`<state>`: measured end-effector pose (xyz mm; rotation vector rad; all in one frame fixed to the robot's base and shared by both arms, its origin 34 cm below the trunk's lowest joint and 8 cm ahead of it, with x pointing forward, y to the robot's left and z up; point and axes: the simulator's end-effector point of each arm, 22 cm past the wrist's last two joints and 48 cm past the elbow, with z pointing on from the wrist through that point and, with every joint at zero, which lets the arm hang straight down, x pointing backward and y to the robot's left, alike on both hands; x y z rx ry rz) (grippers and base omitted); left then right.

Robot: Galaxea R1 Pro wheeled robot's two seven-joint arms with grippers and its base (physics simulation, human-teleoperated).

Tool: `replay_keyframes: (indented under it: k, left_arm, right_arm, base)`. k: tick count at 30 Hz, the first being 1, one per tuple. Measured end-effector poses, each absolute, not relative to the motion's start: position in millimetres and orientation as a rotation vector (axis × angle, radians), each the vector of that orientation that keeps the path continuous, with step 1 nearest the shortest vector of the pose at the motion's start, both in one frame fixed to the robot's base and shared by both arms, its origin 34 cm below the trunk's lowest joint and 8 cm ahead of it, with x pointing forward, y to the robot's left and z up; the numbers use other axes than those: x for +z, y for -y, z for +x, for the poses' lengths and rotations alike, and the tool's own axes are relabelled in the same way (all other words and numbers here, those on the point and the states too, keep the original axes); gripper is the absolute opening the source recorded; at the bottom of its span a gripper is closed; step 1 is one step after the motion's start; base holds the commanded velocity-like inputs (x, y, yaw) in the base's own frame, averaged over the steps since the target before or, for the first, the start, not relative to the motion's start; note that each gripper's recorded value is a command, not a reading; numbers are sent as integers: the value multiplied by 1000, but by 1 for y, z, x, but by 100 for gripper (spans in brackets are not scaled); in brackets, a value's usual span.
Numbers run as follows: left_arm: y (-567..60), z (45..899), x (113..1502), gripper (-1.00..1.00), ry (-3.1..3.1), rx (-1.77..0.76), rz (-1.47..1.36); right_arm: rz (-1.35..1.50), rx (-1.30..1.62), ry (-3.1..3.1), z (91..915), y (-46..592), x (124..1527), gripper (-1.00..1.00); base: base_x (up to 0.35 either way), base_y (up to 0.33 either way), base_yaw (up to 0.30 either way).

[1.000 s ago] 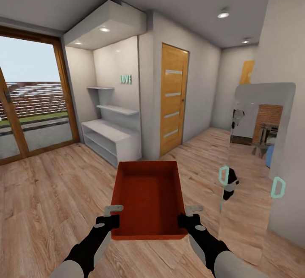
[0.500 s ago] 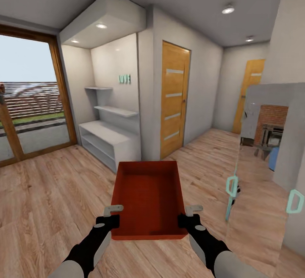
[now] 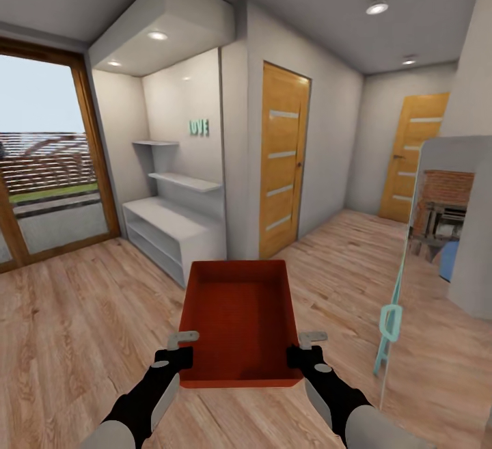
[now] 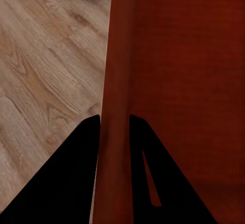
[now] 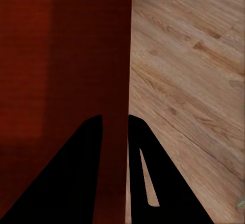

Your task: Move the two storage containers from the living room to the garage. In the garage, place one container on the floor and stack the other container on top of it (either order is fine).

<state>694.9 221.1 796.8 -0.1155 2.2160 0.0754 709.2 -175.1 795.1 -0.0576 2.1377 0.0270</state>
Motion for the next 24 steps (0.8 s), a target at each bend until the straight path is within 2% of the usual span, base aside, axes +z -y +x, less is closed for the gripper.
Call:
replay_keyframes:
  k: [7,15,24]
  left_arm:
    - [-221,695,797,-100,-2216,75,-115]
    - [-221,695,797,-100,-2216,75,-115]
    - [-222,695,797,-100,-2216,77,-113]
  right_arm:
    - [-57,27,-2138,709,175,795,-100]
    - [-57,27,-2138,709,175,795,-100]
    - [-56,28,-2138,709,175,795,-100]
  base:
    - [325,0,-31]
    - [325,48,-232]
    - [322,141,-255]
